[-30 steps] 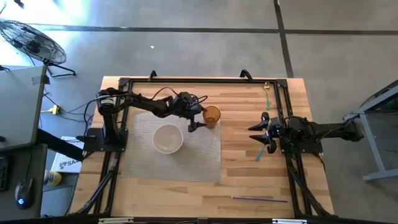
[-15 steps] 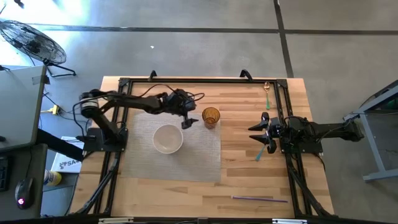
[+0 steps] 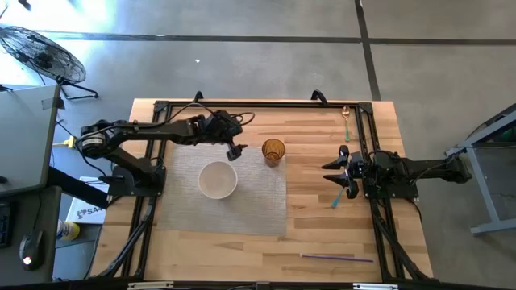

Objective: Pick & Place Utensil
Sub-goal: Put the green spoon into the white bowl on the gray mat

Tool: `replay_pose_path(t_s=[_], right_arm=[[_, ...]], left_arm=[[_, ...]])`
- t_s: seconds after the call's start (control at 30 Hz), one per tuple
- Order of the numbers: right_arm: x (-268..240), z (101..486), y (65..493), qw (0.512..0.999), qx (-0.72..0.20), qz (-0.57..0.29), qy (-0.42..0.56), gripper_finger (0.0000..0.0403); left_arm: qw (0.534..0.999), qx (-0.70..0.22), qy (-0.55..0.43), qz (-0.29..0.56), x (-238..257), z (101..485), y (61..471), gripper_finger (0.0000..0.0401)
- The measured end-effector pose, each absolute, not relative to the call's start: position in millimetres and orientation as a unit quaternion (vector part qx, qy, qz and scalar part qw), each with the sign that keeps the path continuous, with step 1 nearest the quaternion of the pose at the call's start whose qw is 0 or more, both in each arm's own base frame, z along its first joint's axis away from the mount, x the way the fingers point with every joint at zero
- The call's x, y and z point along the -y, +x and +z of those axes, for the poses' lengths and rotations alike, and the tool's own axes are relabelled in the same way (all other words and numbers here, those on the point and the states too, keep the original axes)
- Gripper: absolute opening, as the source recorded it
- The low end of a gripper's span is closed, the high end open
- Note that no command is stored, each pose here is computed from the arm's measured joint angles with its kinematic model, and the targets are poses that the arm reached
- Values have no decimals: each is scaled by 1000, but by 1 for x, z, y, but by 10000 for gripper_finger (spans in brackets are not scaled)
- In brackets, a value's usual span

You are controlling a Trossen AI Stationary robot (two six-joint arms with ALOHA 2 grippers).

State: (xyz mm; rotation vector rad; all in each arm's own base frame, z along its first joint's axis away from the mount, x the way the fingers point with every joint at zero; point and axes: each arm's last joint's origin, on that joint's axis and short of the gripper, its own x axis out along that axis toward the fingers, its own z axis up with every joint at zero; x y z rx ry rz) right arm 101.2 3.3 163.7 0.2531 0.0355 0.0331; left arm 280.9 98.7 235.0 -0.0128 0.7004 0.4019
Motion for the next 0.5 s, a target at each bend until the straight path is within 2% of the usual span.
replay_pose_path(t_s=[0.17, 0.5], right_arm=[[-3, 164, 101, 992, -18, 17, 126, 170], [-3, 164, 101, 992, -18, 17, 126, 170]], left_arm=[[926, -346, -12, 154, -96, 235, 280, 399], [929, -337, -8, 153, -92, 250, 268, 399]])
